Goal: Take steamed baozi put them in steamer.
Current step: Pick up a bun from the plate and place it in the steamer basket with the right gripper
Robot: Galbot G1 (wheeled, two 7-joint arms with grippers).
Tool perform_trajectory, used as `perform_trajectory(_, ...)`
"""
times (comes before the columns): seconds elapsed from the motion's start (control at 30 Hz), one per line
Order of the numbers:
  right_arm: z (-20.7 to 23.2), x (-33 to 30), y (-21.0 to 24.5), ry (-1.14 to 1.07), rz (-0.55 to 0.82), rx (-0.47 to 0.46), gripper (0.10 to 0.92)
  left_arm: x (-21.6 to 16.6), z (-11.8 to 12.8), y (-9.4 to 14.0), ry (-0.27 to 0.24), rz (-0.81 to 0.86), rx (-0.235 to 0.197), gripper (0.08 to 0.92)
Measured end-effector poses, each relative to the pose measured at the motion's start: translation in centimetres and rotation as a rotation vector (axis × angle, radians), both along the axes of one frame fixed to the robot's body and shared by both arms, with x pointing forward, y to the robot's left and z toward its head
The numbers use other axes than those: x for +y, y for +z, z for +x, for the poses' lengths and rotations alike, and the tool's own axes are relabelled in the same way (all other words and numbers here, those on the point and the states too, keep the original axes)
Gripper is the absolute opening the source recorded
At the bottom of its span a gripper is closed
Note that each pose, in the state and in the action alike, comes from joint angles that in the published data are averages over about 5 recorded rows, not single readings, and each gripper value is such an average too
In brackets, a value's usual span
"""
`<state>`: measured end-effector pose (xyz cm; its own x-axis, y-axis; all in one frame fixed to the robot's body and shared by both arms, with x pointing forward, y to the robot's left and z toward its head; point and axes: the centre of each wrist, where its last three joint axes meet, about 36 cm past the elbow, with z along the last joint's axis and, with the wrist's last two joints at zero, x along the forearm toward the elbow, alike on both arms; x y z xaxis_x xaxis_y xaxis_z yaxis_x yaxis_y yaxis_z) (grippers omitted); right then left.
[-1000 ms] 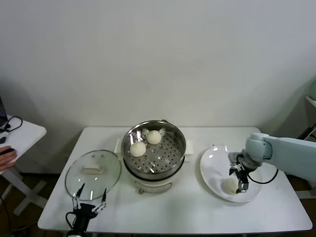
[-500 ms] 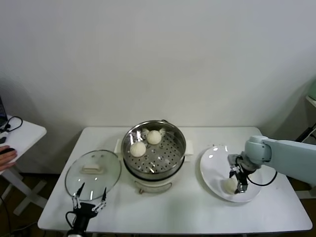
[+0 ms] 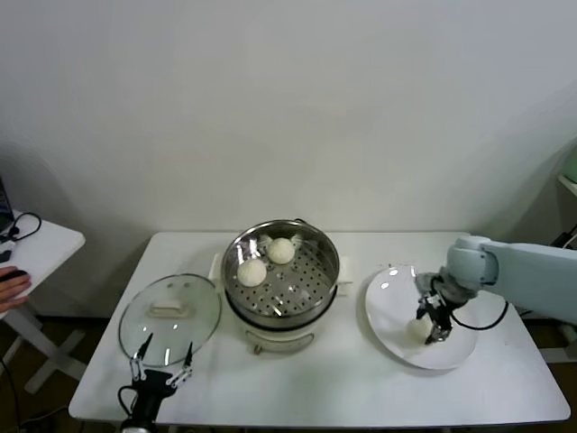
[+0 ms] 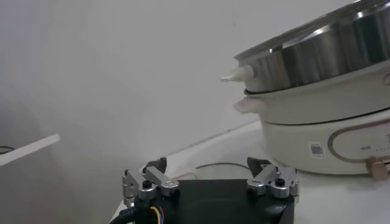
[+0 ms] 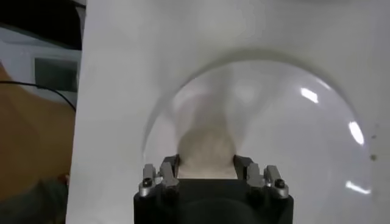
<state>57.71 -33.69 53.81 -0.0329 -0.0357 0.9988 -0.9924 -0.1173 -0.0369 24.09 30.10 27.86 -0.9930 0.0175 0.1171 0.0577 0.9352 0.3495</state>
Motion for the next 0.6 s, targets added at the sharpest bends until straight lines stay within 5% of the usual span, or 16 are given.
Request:
perform_trajectory(0.37, 1.6, 5.4, 15.7, 0.266, 0.005, -0.164, 0.611, 0.1, 0.0, 0.0, -0.006, 0.007, 0.004, 0.823)
perform_trajectory(0.6, 0.2, 13.0, 21.8, 0.559, 0.032, -0.286, 0.590, -0.1, -0.2, 0.1, -0.007, 0.008, 0.007, 0.823)
